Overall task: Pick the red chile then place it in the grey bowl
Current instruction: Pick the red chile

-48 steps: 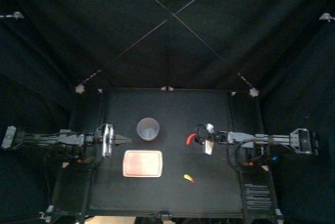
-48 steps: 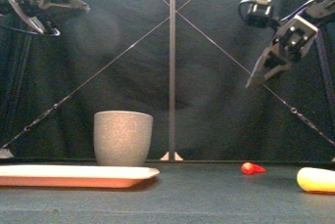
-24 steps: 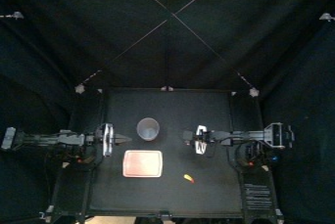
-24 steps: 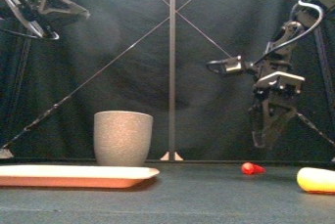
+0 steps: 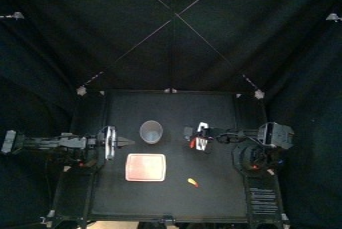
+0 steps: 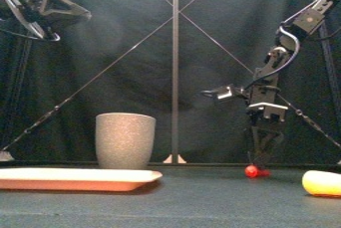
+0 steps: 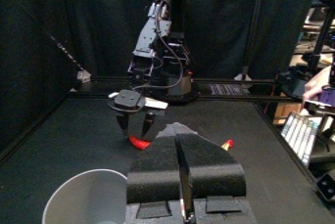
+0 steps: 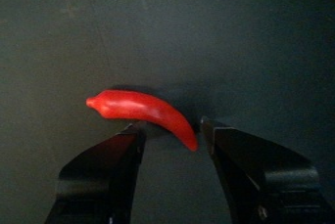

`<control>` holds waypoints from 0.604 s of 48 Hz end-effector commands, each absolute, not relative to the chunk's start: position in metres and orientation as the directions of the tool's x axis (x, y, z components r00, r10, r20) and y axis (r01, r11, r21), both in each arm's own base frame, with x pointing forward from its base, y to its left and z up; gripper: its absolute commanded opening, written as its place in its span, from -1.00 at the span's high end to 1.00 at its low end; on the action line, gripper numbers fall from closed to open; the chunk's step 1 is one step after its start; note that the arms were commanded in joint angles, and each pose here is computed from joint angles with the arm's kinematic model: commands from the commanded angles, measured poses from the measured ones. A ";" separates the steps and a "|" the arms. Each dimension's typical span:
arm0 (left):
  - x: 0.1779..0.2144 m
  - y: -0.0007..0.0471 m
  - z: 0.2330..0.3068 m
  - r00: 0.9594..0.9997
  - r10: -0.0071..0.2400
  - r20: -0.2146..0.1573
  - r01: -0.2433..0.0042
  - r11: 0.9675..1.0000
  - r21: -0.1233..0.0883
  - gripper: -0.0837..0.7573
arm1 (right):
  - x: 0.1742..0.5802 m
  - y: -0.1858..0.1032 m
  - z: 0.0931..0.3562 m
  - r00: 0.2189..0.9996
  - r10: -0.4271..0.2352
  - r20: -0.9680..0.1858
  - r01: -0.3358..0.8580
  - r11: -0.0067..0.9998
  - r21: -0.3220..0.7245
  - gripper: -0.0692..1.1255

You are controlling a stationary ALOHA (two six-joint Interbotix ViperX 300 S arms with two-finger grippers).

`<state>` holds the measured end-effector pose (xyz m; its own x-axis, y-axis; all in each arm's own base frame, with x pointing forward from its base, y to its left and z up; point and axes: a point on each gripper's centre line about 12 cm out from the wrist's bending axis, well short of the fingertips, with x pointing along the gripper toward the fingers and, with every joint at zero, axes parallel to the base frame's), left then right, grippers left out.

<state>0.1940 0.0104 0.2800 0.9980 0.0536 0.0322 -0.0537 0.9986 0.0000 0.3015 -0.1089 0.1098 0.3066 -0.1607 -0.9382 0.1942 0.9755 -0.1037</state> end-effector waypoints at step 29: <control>0.1921 0.0109 0.2857 0.998 0.056 0.040 -0.056 0.998 0.003 0.89 | 0.333 -0.117 0.133 0.388 -0.173 -0.905 0.213 0.972 -0.095 0.09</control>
